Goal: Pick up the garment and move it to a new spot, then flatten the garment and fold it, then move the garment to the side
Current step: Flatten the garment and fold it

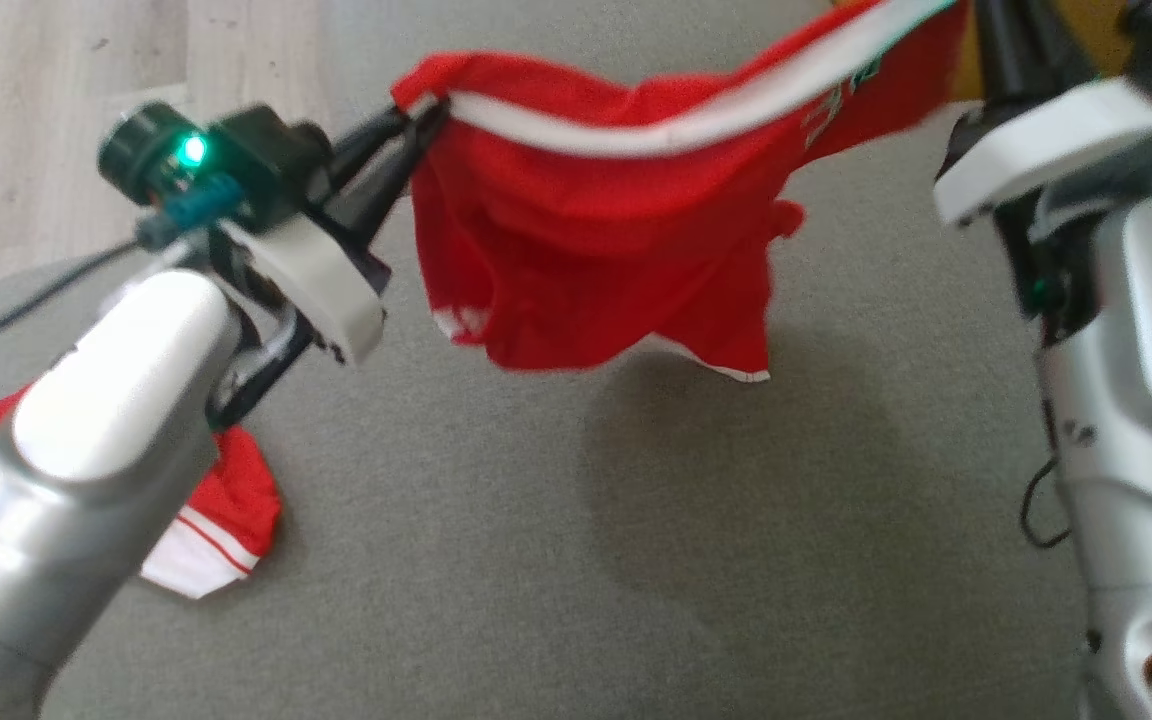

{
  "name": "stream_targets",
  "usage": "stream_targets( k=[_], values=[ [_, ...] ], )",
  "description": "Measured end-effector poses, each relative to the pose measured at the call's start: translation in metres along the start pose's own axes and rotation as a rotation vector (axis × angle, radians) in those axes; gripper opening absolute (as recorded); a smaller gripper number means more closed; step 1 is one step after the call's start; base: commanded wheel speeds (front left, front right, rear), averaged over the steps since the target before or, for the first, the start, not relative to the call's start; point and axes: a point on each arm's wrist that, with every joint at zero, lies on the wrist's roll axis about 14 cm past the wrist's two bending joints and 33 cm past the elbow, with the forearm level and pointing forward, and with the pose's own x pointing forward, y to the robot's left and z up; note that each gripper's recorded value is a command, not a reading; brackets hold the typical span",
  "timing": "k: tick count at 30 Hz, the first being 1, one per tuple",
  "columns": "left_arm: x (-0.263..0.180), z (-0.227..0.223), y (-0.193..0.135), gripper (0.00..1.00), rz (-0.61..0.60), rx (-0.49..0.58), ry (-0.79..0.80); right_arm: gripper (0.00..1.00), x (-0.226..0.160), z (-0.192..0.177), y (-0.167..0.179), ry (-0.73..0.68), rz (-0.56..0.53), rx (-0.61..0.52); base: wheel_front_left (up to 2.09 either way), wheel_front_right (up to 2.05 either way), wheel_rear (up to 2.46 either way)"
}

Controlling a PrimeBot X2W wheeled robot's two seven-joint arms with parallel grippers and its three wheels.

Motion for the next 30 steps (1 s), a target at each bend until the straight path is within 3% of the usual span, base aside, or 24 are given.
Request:
stream_targets(
  k=[4, 7, 8, 12, 17, 19, 21, 24, 30],
  values=[
    [-0.005, 0.017, 0.01, 0.0, 0.023, -0.03, -0.03, 0.0, 0.007, 0.013, -0.005, -0.015, 0.0, -0.021, 0.0, 0.0, 0.0],
    [-0.011, 0.012, 0.007, 0.0, 0.022, -0.092, -0.009, 0.0, 0.002, -0.014, -0.004, 0.075, -0.004, 0.024, 0.0, 0.0, 0.0],
    [-0.015, 0.001, -0.001, 0.0, 0.012, -0.165, 0.002, 0.0, -0.008, -0.044, -0.005, 0.166, -0.021, 0.09, 0.0, 0.0, 0.0],
    [-0.023, -0.032, -0.009, 0.0, 0.019, -0.291, 0.052, 0.0, -0.029, -0.096, -0.007, 0.316, -0.046, 0.153, 0.0, 0.0, 0.0],
    [-0.017, -0.059, -0.004, 0.0, 0.038, -0.409, 0.124, 0.0, -0.02, -0.112, -0.006, 0.361, -0.04, 0.159, 0.0, 0.0, 0.0],
    [-0.007, -0.07, 0.005, 0.0, 0.066, -0.517, 0.148, 0.0, -0.008, -0.115, -0.007, 0.372, -0.041, 0.169, 0.0, 0.0, 0.0],
    [0.008, -0.076, 0.019, 0.0, 0.081, -0.54, 0.17, 0.0, 0.012, -0.115, -0.007, 0.373, -0.031, 0.167, 0.0, 0.0, 0.0],
    [0.037, -0.067, 0.06, 0.0, 0.124, -0.528, 0.147, 0.0, 0.054, -0.105, -0.006, 0.333, -0.012, 0.17, 0.0, 0.0, 0.0],
    [0.09, -0.049, 0.139, 0.0, 0.237, -0.443, 0.037, 0.0, 0.141, -0.067, -0.015, 0.112, -0.004, 0.136, 0.0, 0.0, 0.0]
  ],
)
